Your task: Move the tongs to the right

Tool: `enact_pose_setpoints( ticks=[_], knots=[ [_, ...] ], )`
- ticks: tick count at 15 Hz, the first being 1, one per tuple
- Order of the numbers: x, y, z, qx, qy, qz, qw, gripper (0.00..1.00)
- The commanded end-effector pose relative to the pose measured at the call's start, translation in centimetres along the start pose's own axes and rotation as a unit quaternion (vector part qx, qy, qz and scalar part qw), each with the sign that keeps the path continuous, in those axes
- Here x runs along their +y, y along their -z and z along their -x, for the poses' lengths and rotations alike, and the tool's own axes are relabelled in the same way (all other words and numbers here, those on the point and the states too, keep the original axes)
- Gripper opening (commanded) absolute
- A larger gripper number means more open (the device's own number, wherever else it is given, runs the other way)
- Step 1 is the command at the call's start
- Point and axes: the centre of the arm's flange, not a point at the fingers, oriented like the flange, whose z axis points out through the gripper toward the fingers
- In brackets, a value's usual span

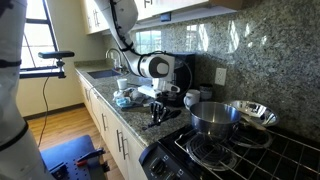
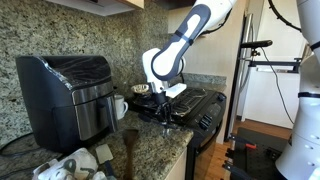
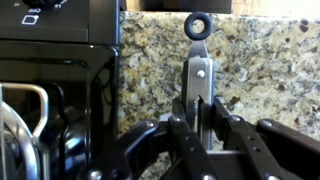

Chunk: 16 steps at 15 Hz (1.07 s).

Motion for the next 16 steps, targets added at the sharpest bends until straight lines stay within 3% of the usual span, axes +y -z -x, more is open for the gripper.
enact_pose_setpoints(
  ticks=[1,7,16],
  knots=[
    [-0.4,0.4,0.4,0.013,-0.006,0.003,0.9999,0.59],
    [-0.9,0.5,0.3,0.015,-0.002,0.006,0.9999,0.99],
    [-3.0,0.7,0.7,0.01,0.026,0.013,0.9995,1.0]
  ],
)
